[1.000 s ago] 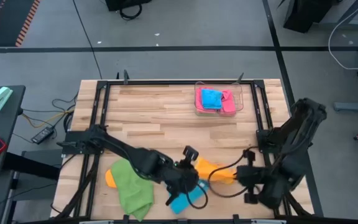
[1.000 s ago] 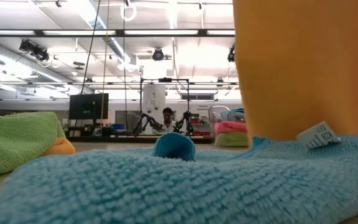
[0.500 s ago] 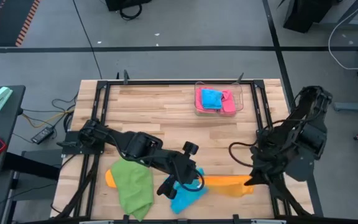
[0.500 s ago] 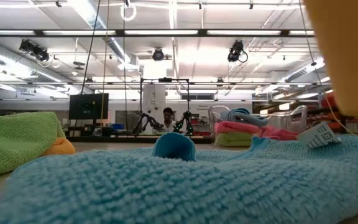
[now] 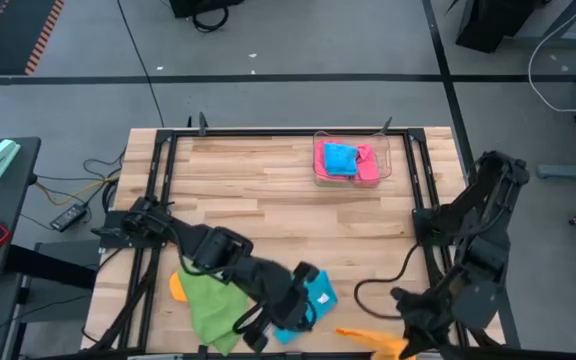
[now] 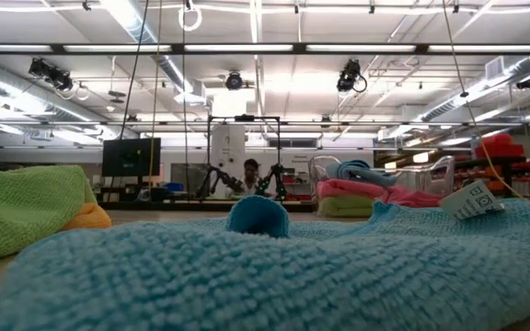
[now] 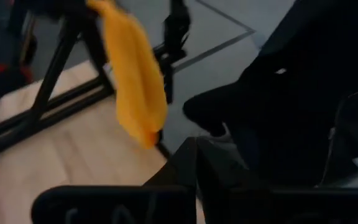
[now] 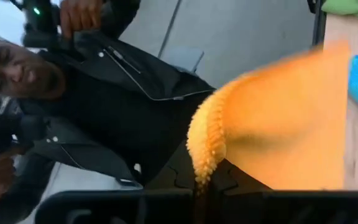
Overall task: Fold microfiber towels
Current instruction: Fold the right yellow towel
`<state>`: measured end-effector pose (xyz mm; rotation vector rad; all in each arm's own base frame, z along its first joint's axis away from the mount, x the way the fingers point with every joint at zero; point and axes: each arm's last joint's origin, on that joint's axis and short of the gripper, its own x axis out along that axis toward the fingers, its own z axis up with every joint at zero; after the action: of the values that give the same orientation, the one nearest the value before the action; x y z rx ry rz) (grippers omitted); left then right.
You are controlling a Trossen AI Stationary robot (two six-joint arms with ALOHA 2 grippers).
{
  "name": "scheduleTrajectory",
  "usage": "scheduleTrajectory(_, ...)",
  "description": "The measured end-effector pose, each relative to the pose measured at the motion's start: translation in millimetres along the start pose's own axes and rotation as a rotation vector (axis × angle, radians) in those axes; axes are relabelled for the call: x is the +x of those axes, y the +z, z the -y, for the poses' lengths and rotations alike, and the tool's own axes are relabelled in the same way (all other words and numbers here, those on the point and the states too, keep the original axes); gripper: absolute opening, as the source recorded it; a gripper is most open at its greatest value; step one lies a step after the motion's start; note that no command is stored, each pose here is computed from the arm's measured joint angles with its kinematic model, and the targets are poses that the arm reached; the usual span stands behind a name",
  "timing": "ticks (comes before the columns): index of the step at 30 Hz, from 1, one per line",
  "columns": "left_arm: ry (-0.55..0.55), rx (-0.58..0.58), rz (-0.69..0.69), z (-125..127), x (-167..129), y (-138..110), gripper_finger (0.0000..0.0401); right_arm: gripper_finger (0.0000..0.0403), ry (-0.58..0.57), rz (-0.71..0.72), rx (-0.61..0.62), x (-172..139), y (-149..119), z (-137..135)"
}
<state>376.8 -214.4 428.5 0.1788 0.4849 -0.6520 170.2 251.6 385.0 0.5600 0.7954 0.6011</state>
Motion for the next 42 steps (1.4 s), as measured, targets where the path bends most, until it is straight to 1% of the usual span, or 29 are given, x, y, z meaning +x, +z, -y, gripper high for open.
scheduleTrajectory(3, -0.021, 0.013, 0.001, 9.6, 1.6, 0.6, 0.0008, 0.0006, -0.015, -0.003, -0.008, 10.8, -1.6, 1.1)
scheduleTrajectory(5, -0.012, 0.016, -0.019, 12.4, 7.6, -4.5, 0.0014, 0.0006, -0.03, -0.01, -0.004, 16.3, -2.3, 3.2)
scheduleTrajectory(7, 0.044, 0.011, -0.071, 10.1, 18.1, -15.9, 0.0032, 0.0006, -0.049, -0.022, -0.005, 19.4, -3.3, 5.4)
scheduleTrajectory(10, 0.113, 0.021, -0.17, 6.1, 40.8, -42.0, 0.0069, 0.0006, -0.052, -0.023, -0.006, 19.6, -3.5, 5.6)
scheduleTrajectory(13, 0.17, 0.084, -0.22, 5.0, 61.3, -65.5, 0.0103, 0.0006, -0.052, -0.024, -0.006, 18.4, -3.4, 5.6)
scheduleTrajectory(15, 0.221, 0.142, -0.202, 5.6, 73.2, -75.4, 0.0118, 0.0006, -0.047, -0.029, -0.008, 17.5, -3.5, 5.4)
scheduleTrajectory(18, 0.327, 0.253, -0.181, 6.7, 85.7, -85.9, 0.0127, 0.0006, -0.062, -0.042, 0.01, 16.9, -4.6, 6.9)
scheduleTrajectory(20, 0.37, 0.316, -0.163, 7.2, 90.7, -89.4, 0.013, 0.0006, -0.083, -0.054, 0.023, 16.7, -5.8, 8.8)
scheduleTrajectory(21, 0.382, 0.323, -0.155, 6.5, 92.0, -90.3, 0.0131, 0.0006, -0.095, -0.055, 0.032, 16.7, -5.6, 10.2)
scheduleTrajectory(23, 0.395, 0.296, -0.136, 2.4, 92.5, -90.3, 0.0133, 0.0006, -0.105, -0.047, 0.039, 16.8, -3.4, 12.4)
scheduleTrajectory(25, 0.39, 0.206, -0.091, -5.1, 93.4, -90.9, 0.0139, 0.0006, -0.115, -0.035, 0.043, 17.0, -0.9, 14.4)
scheduleTrajectory(29, 0.26, 0.039, -0.068, -22.9, 97.2, -103.7, 0.0164, 0.0006, -0.126, -0.023, 0.042, 17.2, 3.7, 18.3)
scheduleTrajectory(32, 0.196, -0.024, -0.065, -32.3, 98.2, -110.3, 0.0194, 0.0006, -0.128, -0.021, 0.03, 17.3, 4.9, 19.2)
scheduleTrajectory(35, 0.178, -0.019, -0.066, -32.2, 98.4, -110.8, 0.0231, 0.0006, -0.128, -0.021, 0.03, 17.4, 4.9, 19.3)
scheduleTrajectory(37, 0.221, 0.001, -0.061, -30.8, 98.6, -109.5, 0.0251, 0.0006, -0.128, -0.02, 0.028, 17.3, 5.1, 19.4)
scheduleTrajectory(39, 0.275, 0.008, -0.06, -31.0, 98.5, -108.8, 0.0263, 0.0006, -0.128, -0.021, 0.026, 17.3, 5.1, 19.4)
scheduleTrajectory(42, 0.3, -0.003, -0.043, -33.5, 97.9, -107.1, 0.0266, 0.0006, -0.128, -0.021, 0.026, 17.3, 5.0, 19.3)
